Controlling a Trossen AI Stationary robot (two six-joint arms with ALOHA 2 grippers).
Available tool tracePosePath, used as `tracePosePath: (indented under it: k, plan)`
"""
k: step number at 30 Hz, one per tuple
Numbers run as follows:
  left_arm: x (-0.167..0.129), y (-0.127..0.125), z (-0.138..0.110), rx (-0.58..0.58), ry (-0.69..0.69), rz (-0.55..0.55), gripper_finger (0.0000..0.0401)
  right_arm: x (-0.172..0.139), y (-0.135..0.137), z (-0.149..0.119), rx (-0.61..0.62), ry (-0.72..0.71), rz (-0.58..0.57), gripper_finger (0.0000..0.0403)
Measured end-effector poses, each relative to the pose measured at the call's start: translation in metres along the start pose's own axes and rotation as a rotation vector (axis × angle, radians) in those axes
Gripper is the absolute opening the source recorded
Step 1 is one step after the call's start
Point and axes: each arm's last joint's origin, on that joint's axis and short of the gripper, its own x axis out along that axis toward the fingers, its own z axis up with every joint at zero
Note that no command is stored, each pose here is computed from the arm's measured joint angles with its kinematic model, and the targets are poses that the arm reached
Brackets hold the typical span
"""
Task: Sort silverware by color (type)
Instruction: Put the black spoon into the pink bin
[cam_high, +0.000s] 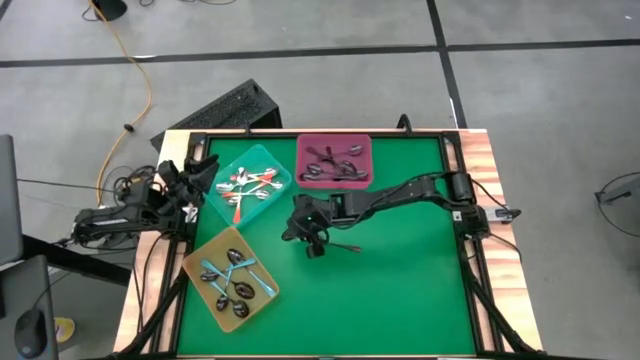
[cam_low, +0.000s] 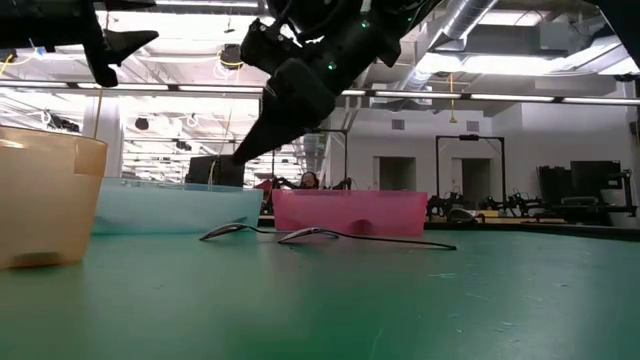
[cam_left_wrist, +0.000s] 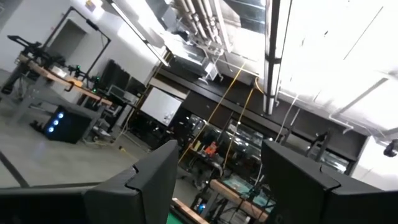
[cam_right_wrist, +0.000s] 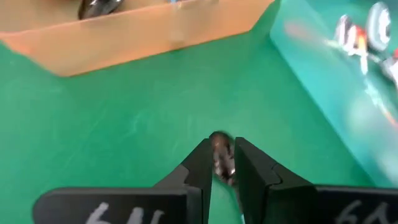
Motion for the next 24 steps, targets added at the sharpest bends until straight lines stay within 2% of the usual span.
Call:
tracePosePath:
  k: [5,10,12,17,24]
  plan:
    - [0.0,0.0,0.0,-0.015,0.0,-0.002,0.0219,-0.002,0.002,-0.02,0.106,0.203,0.03,0.0078]
    - [0.0,0.0,0.0,-0.011,0.005,0.0,0.0219,-0.011,0.007,-0.045,0.254,0.496,-0.031,0.0078]
    - [0.0,0.0,-0.001,-0.004,0.006,0.001,0.0219,-0.015,0.009,-0.051,0.303,0.567,-0.035,0.0078]
    - [0.0,0.0,-0.001,-0.005,0.007,0.0,0.0219,-0.016,0.015,-0.052,0.359,0.599,-0.047,0.0078]
    - [0.0,0.0,-0.002,-0.004,0.018,-0.005,0.0219,-0.013,0.033,-0.05,0.32,0.582,0.013,0.0091]
